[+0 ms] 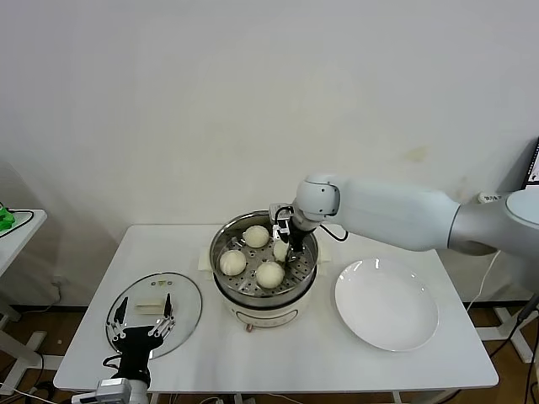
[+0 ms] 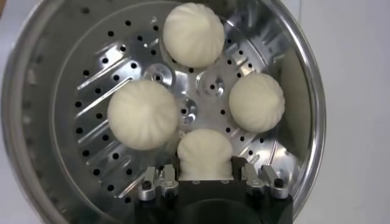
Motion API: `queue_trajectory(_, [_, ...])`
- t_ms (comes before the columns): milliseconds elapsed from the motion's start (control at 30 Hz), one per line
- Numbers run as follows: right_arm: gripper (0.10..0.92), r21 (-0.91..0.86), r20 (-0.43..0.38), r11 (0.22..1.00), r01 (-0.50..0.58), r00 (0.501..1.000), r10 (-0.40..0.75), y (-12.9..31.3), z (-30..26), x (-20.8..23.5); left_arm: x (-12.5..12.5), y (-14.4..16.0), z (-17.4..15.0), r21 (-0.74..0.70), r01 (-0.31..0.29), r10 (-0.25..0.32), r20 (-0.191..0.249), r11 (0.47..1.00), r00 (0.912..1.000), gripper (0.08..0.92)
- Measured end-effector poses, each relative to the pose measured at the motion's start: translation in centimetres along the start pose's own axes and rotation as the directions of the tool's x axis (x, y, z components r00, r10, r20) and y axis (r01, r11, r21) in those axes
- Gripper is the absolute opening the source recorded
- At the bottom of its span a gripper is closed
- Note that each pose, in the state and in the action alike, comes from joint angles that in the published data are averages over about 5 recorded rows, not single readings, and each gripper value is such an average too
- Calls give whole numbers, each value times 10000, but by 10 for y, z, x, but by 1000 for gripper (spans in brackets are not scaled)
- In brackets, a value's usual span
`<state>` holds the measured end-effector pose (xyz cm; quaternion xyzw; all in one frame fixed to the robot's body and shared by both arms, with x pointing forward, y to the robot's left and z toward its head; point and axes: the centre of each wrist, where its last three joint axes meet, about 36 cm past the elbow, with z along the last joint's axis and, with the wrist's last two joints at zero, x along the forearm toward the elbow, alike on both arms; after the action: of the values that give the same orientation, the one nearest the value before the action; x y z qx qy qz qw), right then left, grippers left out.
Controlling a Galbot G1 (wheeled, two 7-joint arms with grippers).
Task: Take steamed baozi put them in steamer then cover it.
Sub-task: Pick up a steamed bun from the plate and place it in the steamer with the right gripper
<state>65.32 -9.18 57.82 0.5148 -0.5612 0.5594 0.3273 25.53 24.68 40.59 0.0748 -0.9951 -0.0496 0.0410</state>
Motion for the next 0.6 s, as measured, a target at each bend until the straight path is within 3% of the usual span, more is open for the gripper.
queue_trajectory(333, [564,-21,-37,10000,-50,10000,50,-1,4,-3,0,0,1,1,9,-9,-17,10000,10000,823])
queue_trajectory(600, [777,-49,50,10000,-83,10000,83,0,4,2,1,0,1,-10,22,-22,-19,10000,10000,823])
